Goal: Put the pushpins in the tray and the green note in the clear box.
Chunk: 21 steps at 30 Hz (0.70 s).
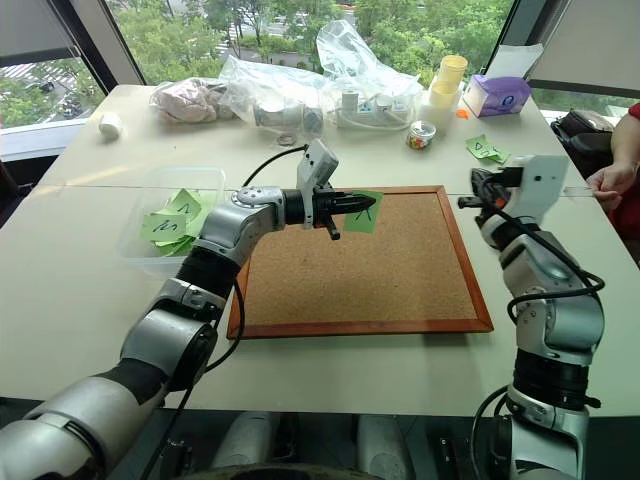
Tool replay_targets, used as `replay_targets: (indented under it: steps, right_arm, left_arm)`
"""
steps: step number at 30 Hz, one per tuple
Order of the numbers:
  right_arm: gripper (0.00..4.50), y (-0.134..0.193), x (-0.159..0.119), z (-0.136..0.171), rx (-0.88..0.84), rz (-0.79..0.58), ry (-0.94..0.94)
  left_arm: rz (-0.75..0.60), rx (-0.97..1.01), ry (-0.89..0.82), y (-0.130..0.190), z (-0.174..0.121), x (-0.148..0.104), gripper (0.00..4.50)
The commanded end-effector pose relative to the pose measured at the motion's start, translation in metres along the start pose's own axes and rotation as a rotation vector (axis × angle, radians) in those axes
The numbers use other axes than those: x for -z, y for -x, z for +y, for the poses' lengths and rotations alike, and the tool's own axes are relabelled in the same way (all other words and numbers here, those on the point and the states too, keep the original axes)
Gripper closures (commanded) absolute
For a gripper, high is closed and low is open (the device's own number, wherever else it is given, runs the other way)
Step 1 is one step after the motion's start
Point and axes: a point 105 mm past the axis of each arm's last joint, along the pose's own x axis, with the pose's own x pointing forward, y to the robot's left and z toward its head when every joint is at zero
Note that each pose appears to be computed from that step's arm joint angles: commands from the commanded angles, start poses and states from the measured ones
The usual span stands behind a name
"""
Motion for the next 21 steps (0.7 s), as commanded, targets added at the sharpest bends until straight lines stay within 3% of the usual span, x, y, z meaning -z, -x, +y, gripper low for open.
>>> replay_targets:
  steps: [1, 7, 15, 19, 21]
  right_arm:
    - [4.50, 0.001, 0.010, -0.037, 0.172, 0.047, 0.067]
    - [4.50, -0.004, 0.043, -0.061, 0.291, 0.157, 0.044]
    - [4.50, -0.017, 0.060, -0.059, 0.273, 0.197, 0.046]
    - [3.12, -0.021, 0.065, -0.055, 0.257, 0.215, 0.024]
    - [2.00, -0.022, 0.067, -0.056, 0.258, 0.221, 0.027]
  left_arm:
    - [-0.007, 0.109, -0.215, -0.006, -0.025, -0.024, 4.45]
    - [-0.056, 0.155, -0.192, -0.009, -0.042, -0.031, 4.45]
    - [-0.024, 0.089, -0.099, 0.001, -0.040, -0.008, 4.45]
    - [-0.017, 0.054, -0.074, 0.008, -0.038, -0.004, 4.50]
    - [-0.011, 0.046, -0.075, 0.010, -0.038, -0.003, 4.50]
